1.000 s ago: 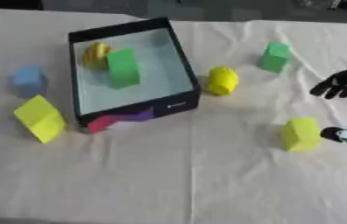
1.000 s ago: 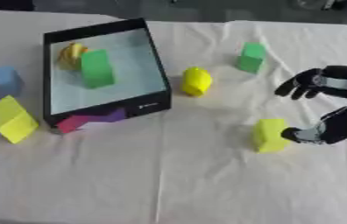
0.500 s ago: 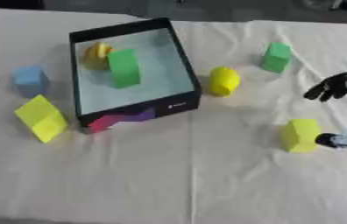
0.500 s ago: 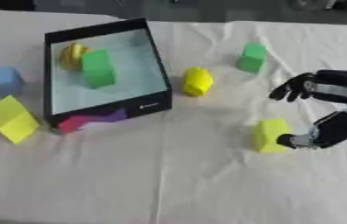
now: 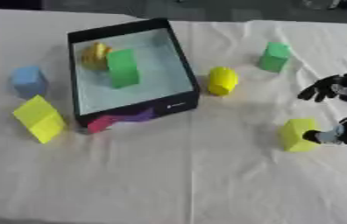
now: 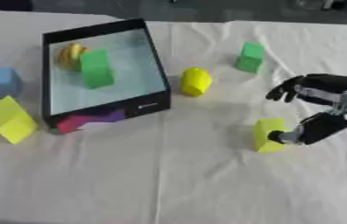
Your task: Pick up objects on the table and place them in the box.
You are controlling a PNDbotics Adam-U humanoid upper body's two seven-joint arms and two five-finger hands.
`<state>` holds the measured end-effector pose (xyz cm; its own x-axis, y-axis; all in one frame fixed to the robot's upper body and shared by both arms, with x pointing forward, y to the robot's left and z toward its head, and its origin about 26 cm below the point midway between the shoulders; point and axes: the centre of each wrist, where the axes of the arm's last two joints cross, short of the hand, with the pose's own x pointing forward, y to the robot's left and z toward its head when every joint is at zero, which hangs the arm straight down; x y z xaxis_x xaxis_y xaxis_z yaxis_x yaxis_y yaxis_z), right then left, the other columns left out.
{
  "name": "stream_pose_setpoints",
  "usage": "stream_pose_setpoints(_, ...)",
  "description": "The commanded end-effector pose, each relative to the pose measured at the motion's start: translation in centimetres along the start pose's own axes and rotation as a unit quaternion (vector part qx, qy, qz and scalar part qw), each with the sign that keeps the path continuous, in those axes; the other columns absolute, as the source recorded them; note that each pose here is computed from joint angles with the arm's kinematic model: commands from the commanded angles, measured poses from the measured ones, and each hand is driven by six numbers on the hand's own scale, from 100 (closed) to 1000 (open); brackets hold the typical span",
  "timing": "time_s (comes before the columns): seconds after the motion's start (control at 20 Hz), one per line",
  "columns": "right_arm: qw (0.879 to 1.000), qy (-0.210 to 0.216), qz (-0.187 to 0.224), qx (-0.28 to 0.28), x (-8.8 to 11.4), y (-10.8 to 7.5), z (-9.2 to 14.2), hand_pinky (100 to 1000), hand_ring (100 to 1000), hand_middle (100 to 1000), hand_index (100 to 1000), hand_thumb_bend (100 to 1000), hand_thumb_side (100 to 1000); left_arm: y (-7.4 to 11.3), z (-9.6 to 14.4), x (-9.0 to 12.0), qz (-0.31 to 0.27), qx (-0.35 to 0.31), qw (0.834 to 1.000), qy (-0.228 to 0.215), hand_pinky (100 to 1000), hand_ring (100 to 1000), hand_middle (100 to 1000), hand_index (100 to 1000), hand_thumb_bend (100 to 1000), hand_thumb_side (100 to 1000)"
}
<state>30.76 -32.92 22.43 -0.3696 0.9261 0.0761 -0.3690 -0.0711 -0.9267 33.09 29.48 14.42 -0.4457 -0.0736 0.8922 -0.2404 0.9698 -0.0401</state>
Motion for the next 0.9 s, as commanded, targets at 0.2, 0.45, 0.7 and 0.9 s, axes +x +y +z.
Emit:
stream_pose_setpoints(0.2,1.000,0.011,0.017,0.013,-1.0,-0.4,0.1,831,796,788,892,451,466,0.0,-0.5,1.0,0.001,-0.012,1.000,-0.018,729,775,761,808,118,817)
stream_pose_setpoints(0.45,1.000,0.002,0.005,0.028,-1.3,-0.3,0.1,829,796,787,892,452,469,0.1,-0.5,0.9,0.003,-0.012,1.000,-0.017,729,774,760,807,116,817)
stream_pose_setpoints(0.7,0.999,-0.020,-0.024,0.011,-1.1,-1.2,1.0,833,800,791,891,452,439,0.1,-0.5,0.9,0.000,-0.014,1.000,-0.014,729,774,761,808,114,819)
stream_pose_setpoints(0.9,0.999,-0.027,-0.005,0.020,-0.8,-1.2,0.9,841,812,800,895,449,448,0.0,-0.5,0.9,0.001,-0.017,1.000,-0.015,729,774,760,808,114,817)
